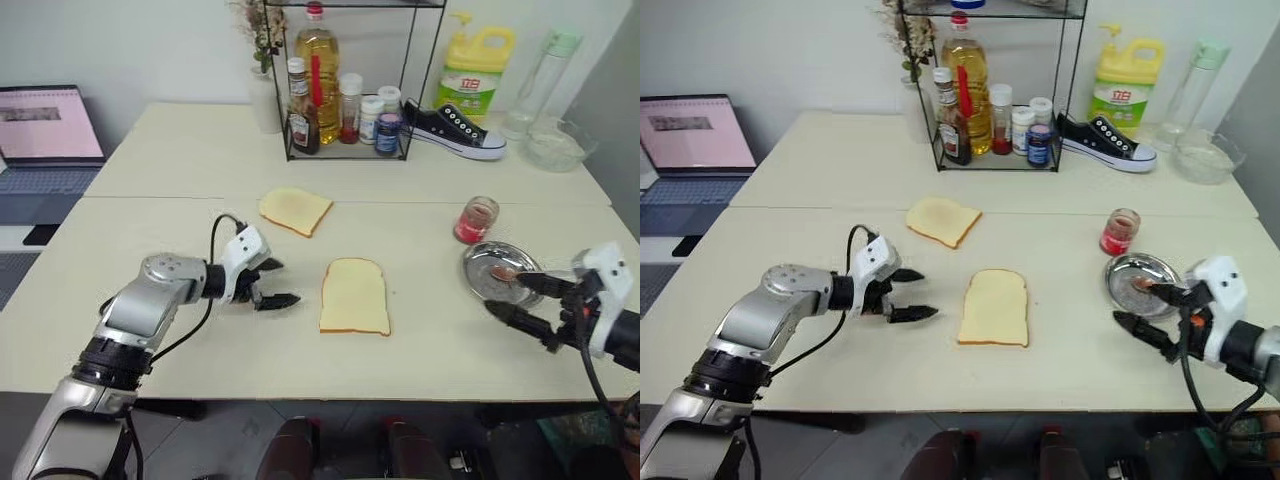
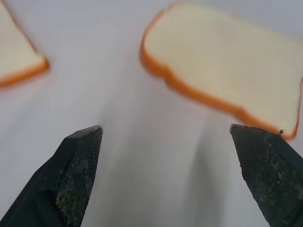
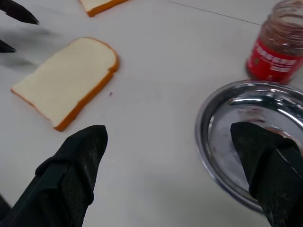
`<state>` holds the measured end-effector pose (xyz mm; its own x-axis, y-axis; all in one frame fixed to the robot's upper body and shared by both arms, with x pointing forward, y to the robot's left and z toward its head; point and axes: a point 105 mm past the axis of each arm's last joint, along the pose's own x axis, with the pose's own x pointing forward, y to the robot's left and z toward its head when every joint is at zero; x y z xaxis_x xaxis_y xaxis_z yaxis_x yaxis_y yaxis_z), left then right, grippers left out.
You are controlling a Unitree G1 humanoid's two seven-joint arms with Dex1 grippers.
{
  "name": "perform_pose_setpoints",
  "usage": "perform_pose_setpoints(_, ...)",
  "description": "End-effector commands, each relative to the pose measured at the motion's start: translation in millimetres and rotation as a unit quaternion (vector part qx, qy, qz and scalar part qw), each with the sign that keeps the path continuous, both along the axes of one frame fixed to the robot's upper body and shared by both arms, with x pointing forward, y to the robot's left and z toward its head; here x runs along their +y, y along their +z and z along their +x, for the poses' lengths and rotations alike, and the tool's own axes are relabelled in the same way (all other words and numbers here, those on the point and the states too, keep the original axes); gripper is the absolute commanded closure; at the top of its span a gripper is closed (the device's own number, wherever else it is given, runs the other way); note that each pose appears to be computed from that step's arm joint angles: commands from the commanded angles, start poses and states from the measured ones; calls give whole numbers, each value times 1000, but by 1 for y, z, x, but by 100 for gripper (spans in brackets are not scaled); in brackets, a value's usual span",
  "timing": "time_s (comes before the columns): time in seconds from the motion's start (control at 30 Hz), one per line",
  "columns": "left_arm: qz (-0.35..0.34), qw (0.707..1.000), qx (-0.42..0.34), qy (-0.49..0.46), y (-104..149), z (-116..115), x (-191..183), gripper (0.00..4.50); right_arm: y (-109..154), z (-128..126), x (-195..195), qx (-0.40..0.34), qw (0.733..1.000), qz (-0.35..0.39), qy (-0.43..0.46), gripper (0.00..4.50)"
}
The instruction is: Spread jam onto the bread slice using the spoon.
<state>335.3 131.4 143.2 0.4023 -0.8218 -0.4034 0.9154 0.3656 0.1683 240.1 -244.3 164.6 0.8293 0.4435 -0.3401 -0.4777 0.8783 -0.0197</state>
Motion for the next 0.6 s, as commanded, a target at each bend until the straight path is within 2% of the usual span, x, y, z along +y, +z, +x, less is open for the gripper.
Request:
perform_pose_setpoints(0.03, -38, 993, -81, -77, 44, -8, -27, 3, 9, 6, -21, -38, 996, 27, -80, 0)
perform_pose_setpoints(0.13, -59, 986, -101, -119, 62, -14, -43, 3, 3, 8, -34, -41, 986, 78, -139, 0)
perform_pose_setpoints(0.23, -72, 976, -111, -172, 78, -24, -65, 3, -16, 4, -54, -27, 965, 132, -224, 0)
perform_pose_setpoints(0.4, -65, 969, -137, -193, 75, -21, -91, 3, -35, 9, -76, -23, 928, 210, -306, 0)
perform_pose_setpoints(0.6, -78, 966, -141, -201, 75, -22, -106, 3, -43, 40, -89, -36, 886, 306, -347, 0)
